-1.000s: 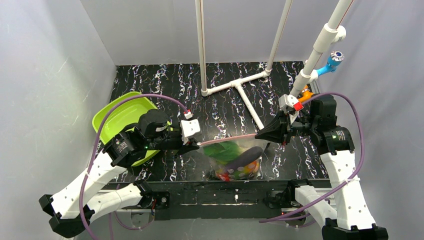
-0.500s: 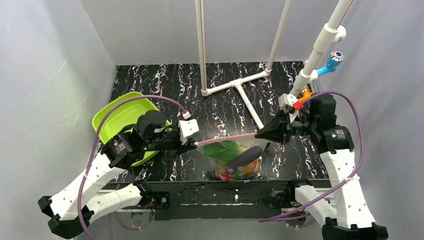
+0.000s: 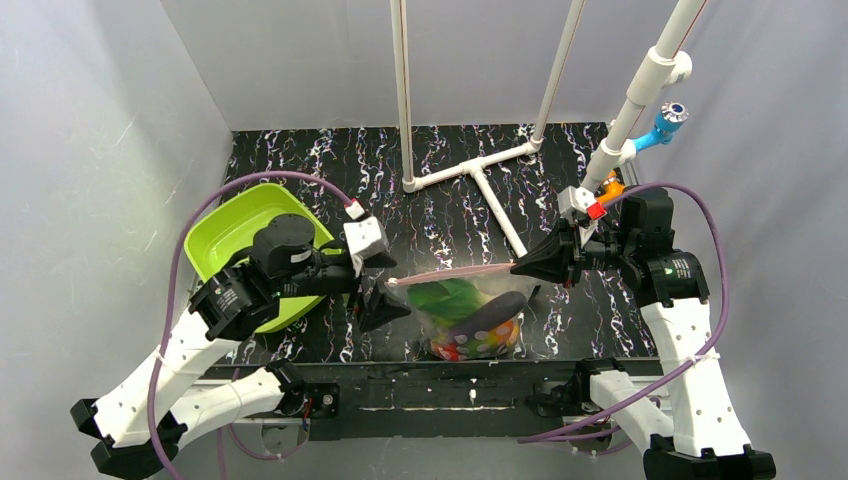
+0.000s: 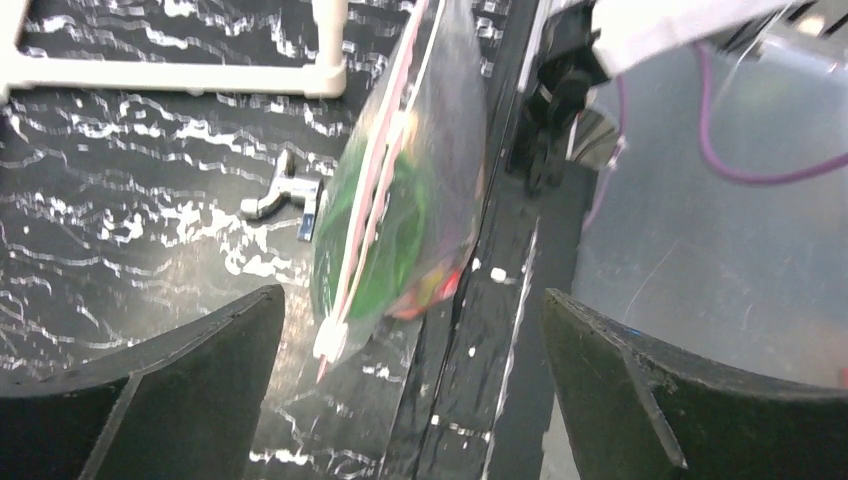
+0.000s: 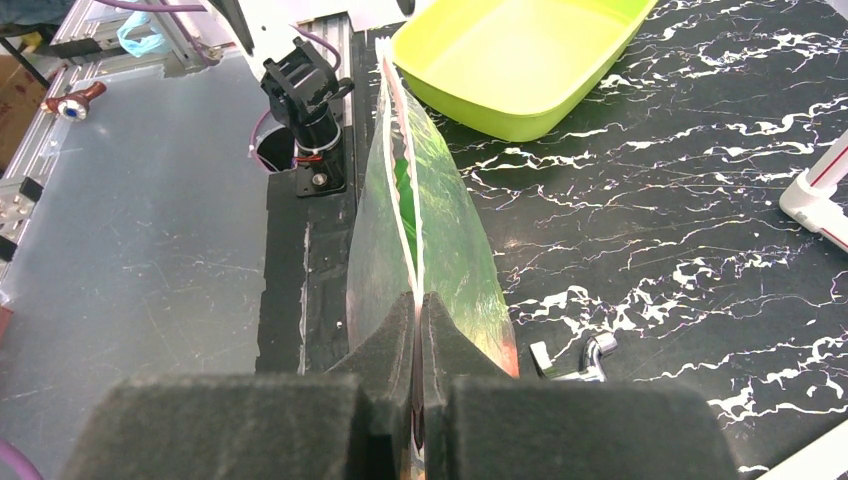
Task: Open the zip-top bag and remove the fake food
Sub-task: Open the zipper of the food storage bag at the center of the board.
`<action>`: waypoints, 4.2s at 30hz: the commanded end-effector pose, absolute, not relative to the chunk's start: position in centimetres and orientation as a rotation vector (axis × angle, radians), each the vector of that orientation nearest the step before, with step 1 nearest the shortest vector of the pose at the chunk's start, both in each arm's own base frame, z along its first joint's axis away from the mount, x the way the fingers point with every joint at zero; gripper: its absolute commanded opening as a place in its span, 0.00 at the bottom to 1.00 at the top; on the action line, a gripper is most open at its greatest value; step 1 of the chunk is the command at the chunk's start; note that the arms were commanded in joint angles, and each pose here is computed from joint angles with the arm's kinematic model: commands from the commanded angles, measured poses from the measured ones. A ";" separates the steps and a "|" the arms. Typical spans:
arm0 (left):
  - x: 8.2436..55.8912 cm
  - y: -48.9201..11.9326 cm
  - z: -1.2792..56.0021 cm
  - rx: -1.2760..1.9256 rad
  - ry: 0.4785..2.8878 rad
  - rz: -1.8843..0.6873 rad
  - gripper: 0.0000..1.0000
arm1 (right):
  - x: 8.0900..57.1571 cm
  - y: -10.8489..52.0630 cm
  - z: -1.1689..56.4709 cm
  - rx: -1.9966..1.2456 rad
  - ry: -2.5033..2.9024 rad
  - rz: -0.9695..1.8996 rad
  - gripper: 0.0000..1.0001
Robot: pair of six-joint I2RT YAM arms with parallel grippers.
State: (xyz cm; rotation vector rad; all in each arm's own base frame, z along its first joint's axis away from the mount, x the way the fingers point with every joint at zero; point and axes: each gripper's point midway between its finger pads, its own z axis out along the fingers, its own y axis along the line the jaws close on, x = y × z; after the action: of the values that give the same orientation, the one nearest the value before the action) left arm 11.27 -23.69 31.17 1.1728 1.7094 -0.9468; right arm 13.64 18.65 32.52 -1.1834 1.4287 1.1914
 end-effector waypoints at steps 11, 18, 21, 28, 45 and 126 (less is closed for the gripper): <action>13.5 -30.6 36.9 1.382 1.523 -1.087 0.98 | 13.0 18.9 34.0 -1.235 1.349 1.167 0.01; 14.9 -32.8 33.4 1.477 1.598 -1.010 0.88 | 13.0 18.9 33.9 -1.234 1.351 1.169 0.01; 15.2 -33.1 32.1 1.514 1.632 -0.961 0.80 | 13.0 18.9 33.9 -1.234 1.351 1.168 0.01; 14.9 -33.4 30.8 1.586 1.683 -0.959 0.18 | 13.0 18.9 33.8 -1.232 1.356 1.162 0.01; 18.5 -28.5 33.9 1.331 1.813 -0.679 0.00 | 11.5 18.4 35.1 -1.269 1.329 1.111 0.81; 19.3 -30.4 24.1 0.768 2.030 -1.359 0.00 | 9.7 21.4 27.6 -1.646 1.402 1.130 0.98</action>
State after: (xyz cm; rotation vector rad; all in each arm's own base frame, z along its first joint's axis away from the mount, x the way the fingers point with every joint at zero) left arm 19.71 -29.68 23.51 0.7484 2.0679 -1.2868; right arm 9.65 21.21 26.05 -1.6548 1.4504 1.1394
